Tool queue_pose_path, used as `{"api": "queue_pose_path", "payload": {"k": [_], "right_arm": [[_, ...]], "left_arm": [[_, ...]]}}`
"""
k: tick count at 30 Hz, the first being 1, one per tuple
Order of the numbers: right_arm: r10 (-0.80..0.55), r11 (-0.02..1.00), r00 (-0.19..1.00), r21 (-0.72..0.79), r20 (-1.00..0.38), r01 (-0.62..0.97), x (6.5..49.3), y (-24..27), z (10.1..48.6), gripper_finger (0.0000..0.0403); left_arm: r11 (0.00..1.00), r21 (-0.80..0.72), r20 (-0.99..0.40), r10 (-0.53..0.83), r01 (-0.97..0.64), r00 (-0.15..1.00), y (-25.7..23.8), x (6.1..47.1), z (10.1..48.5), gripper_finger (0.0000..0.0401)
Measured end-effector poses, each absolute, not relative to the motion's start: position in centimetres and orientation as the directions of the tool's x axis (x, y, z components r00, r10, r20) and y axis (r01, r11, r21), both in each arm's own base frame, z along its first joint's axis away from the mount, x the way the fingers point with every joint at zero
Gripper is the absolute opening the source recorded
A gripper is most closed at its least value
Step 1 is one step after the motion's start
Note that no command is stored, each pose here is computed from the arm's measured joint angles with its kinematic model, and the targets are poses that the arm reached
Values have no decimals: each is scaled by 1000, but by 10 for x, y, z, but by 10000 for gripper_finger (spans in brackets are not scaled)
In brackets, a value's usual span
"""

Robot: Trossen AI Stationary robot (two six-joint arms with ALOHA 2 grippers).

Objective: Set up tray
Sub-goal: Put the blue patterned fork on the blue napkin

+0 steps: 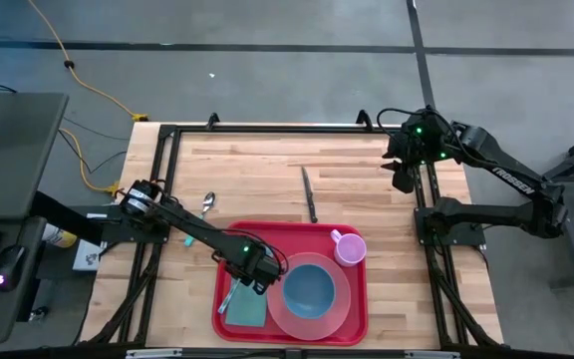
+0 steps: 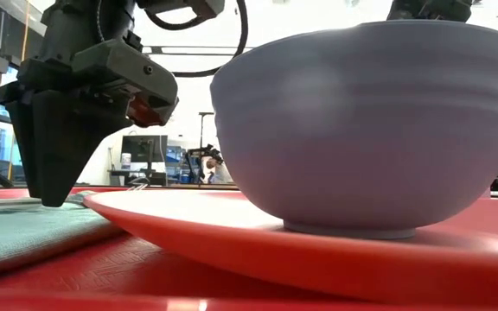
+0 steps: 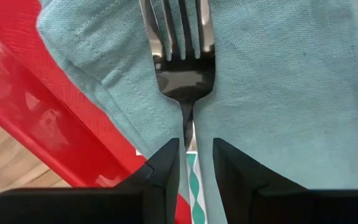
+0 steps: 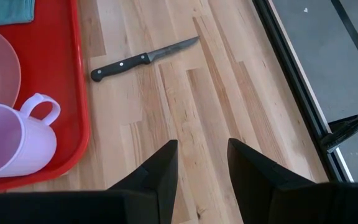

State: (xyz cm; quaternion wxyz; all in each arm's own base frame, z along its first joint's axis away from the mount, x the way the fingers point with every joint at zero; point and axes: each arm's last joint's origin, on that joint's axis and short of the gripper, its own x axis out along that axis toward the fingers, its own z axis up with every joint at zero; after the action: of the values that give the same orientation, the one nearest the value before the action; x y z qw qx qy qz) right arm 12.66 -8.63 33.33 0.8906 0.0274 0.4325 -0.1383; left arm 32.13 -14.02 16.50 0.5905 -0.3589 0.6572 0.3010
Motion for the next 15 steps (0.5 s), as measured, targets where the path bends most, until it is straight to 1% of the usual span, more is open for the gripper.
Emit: {"api": "queue_pose_path", "payload": {"k": [15], "right_arm": [[-223, 960, 588, -70, -778, 271, 127, -86, 333, 119]], "left_arm": [[562, -31, -992, -117, -827, -42, -140, 322, 165, 17]]}}
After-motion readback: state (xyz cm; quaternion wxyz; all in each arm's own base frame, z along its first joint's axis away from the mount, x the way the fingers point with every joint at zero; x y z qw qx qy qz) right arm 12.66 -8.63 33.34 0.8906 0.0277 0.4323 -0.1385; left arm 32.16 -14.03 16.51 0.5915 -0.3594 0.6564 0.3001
